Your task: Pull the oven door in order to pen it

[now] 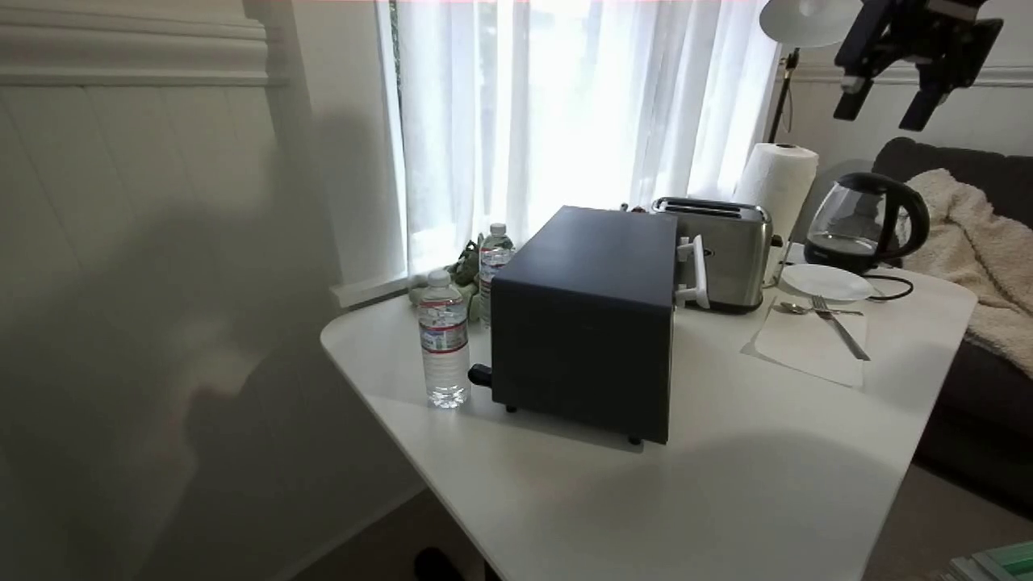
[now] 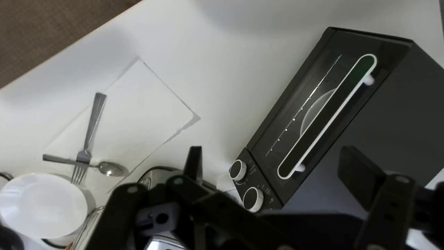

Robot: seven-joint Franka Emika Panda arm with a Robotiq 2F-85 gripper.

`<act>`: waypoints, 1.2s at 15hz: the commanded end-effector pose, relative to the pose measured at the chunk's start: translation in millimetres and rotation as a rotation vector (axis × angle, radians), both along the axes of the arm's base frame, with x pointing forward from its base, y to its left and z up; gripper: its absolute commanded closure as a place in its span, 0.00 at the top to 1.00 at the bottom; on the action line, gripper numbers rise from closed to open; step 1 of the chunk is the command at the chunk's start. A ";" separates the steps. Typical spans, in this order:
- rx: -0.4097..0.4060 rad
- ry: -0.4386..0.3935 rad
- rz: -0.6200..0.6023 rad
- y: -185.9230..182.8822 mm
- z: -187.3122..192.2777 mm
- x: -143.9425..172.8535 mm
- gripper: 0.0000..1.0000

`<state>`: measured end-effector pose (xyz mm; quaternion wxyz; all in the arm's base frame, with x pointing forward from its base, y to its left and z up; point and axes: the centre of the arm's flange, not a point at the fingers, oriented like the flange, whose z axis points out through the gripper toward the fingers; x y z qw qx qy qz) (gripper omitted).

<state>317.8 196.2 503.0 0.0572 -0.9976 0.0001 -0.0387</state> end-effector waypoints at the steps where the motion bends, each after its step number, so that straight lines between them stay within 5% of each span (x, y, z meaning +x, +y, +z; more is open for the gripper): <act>1: 0.091 0.011 -0.097 -0.4 -43.4 5.3 1.00; 10: 0.253 0.104 -0.303 17.3 -113.4 11.4 1.00; 18: 0.201 0.220 -0.240 52.4 -141.2 -11.0 1.00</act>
